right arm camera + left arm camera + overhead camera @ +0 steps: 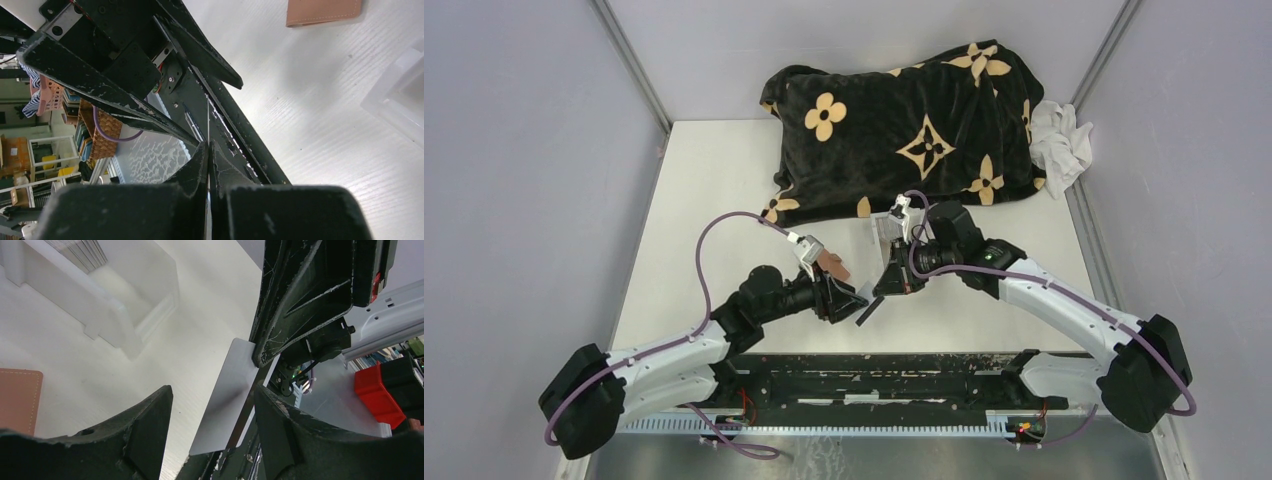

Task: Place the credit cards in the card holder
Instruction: Pick up the credit card from the storage box.

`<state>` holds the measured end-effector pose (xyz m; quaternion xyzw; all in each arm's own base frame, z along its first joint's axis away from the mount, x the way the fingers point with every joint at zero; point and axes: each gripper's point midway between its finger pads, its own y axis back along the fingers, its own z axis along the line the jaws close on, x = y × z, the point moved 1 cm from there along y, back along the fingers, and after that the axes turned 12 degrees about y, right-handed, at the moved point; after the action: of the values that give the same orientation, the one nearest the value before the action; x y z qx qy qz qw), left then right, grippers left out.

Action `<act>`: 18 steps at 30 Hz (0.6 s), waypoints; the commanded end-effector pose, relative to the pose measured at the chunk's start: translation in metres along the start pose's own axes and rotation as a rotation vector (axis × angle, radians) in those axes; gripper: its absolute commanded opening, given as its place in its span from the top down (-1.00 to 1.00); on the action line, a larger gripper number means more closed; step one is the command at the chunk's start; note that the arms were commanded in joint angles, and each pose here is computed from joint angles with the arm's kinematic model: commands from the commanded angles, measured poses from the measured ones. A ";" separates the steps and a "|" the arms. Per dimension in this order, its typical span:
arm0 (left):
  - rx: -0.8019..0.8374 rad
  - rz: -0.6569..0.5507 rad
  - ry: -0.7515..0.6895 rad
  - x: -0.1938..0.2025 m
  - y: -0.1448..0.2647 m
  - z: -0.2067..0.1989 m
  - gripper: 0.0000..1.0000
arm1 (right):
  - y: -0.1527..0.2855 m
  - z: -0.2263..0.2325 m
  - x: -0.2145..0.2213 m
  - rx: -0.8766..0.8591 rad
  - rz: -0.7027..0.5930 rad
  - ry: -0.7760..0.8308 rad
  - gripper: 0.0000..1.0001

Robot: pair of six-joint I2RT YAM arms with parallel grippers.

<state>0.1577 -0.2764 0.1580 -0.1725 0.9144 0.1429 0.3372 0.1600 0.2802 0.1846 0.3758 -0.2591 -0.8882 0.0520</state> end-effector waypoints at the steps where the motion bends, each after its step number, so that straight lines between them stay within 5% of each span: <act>1: 0.080 0.003 -0.060 -0.002 -0.003 -0.012 -0.32 | -0.004 0.012 -0.015 -0.073 -0.042 0.040 0.98; 8: 0.100 0.019 -0.053 0.002 -0.001 -0.015 0.07 | -0.008 0.010 -0.015 -0.079 -0.019 0.043 0.98; 16: 0.109 0.014 -0.055 0.002 0.001 -0.017 0.88 | -0.012 0.005 -0.022 -0.064 -0.023 0.042 0.98; 18: 0.105 0.017 -0.053 0.002 0.001 -0.016 0.94 | -0.013 0.005 -0.025 -0.063 -0.027 0.046 0.98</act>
<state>0.1482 -0.2790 0.1547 -0.1465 0.9204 0.1294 0.3387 0.1629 0.2864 0.1682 0.3596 -0.2599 -0.8931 0.0741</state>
